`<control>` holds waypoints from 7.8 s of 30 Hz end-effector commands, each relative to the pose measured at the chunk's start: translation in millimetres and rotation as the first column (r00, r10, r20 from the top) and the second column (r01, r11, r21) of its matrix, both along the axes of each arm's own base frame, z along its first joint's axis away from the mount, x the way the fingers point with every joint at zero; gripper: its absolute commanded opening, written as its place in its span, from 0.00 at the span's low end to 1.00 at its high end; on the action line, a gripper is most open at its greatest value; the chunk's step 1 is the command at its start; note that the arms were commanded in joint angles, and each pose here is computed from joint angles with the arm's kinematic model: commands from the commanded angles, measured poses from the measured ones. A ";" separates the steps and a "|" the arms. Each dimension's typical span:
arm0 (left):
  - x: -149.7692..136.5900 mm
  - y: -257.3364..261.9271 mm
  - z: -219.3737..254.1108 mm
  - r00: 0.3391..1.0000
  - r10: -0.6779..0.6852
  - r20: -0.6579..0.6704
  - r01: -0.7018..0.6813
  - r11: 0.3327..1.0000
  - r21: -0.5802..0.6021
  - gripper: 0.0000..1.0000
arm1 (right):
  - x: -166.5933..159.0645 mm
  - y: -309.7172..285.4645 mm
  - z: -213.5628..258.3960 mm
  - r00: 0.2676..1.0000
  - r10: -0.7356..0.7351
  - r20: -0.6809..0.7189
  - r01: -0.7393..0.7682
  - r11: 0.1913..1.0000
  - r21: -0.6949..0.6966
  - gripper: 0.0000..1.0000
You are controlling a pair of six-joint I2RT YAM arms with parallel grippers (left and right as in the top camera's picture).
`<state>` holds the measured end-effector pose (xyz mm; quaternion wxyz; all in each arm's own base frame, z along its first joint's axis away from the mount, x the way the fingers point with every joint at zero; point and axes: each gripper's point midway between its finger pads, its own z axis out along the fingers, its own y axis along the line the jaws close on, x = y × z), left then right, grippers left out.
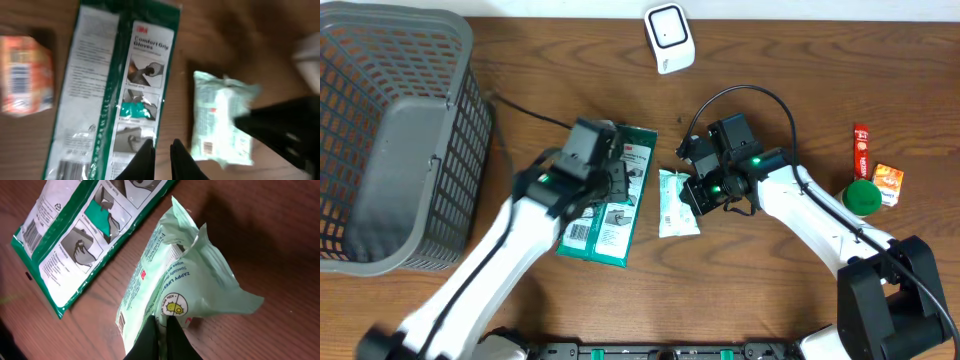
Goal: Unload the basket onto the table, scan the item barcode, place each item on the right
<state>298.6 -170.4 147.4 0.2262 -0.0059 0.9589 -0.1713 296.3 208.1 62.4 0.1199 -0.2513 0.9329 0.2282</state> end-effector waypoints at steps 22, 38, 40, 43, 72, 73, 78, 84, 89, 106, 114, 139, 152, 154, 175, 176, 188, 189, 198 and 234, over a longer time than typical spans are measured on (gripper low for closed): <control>-17.2 140.4 68.9 0.937 0.347 0.031 -0.348 0.931 0.106 0.85 | -3.2 -64.1 91.7 0.994 -0.023 0.106 0.049 0.965 -0.258 0.01; -17.2 140.4 68.7 0.937 0.347 0.031 -0.348 0.931 0.106 0.86 | 31.1 -64.2 305.6 0.892 -0.131 0.432 0.204 0.971 -0.127 0.01; -17.3 140.4 68.7 0.937 0.347 0.030 -0.348 0.931 0.106 0.86 | 32.2 -63.5 320.5 0.887 -0.131 0.443 0.204 0.972 -0.120 0.01; -17.2 140.4 68.7 0.937 0.347 0.031 -0.348 0.931 0.106 0.86 | 37.0 -61.4 327.7 0.886 -0.092 0.454 0.173 0.975 -0.141 0.01; -17.3 140.4 68.7 0.937 0.347 0.030 -0.348 0.931 0.106 0.86 | 233.3 -1.9 182.8 0.728 0.526 0.440 0.179 0.474 -0.862 0.01; -17.2 140.4 68.7 0.937 0.347 0.031 -0.348 0.931 0.106 0.86 | 245.5 1.1 179.9 0.707 0.556 0.437 0.197 0.438 -0.877 0.01; -17.3 140.4 68.7 0.937 0.347 0.030 -0.348 0.931 0.106 0.86 | 282.2 21.4 172.2 0.614 0.665 0.425 0.230 0.365 -0.902 0.01; -17.2 140.4 68.7 0.937 0.347 0.031 -0.348 0.931 0.106 0.86 | 312.0 37.2 178.7 0.525 0.694 0.493 0.321 0.374 -0.870 0.01; -17.3 140.4 68.7 0.937 0.347 0.030 -0.348 0.931 0.106 0.86 | 327.2 41.0 172.7 0.487 0.683 0.544 0.343 0.423 -0.839 0.01; -17.2 140.4 68.7 0.937 0.347 0.031 -0.348 0.931 0.106 0.86 | 224.3 -13.5 66.0 0.948 0.157 0.277 0.003 0.866 -0.500 0.36; -17.2 140.4 68.7 0.937 0.347 0.031 -0.348 0.931 0.106 0.86 | 237.6 -39.8 47.1 0.992 -0.033 0.124 0.032 0.999 0.004 0.67; -17.3 140.4 68.7 0.937 0.347 0.030 -0.348 0.931 0.106 0.86 | 256.3 -35.5 -51.0 0.971 -0.077 0.226 0.088 0.995 -0.037 0.02; -17.2 140.4 68.7 0.937 0.347 0.031 -0.348 0.931 0.106 0.86 | 255.3 14.7 145.2 0.731 0.144 0.667 -0.030 0.983 -0.179 0.01; -17.2 140.4 68.7 0.937 0.347 0.031 -0.348 0.931 0.106 0.86 | 270.8 18.5 156.3 0.667 0.122 0.735 0.069 0.972 -0.223 0.01; -17.3 140.4 68.7 0.937 0.347 0.030 -0.348 0.931 0.106 0.86 | 336.0 -3.2 175.1 0.178 0.002 0.984 0.719 0.683 -0.131 0.01; -17.2 140.4 68.7 0.937 0.347 0.031 -0.348 0.931 0.106 0.86 | 332.5 -5.0 187.1 0.178 0.002 0.984 0.718 0.683 -0.131 0.01; -17.2 140.4 68.7 0.937 0.347 0.031 -0.348 0.931 0.106 0.86 | 214.4 -81.6 189.0 0.766 -0.139 0.627 0.420 0.848 -0.324 0.01; -17.3 140.4 68.7 0.937 0.347 0.030 -0.348 0.931 0.106 0.86 | 201.8 -92.9 177.9 0.820 -0.150 0.553 0.381 0.863 -0.331 0.01; -17.3 140.4 68.7 0.937 0.347 0.030 -0.348 0.931 0.106 0.86 | 138.1 -246.6 75.8 0.896 -0.430 0.113 0.428 0.770 -0.474 0.01; -5.4 139.8 76.3 0.933 0.349 0.083 -0.356 0.931 0.083 0.86 | 80.3 -127.4 20.2 0.827 -0.361 -0.432 0.436 0.896 0.086 0.99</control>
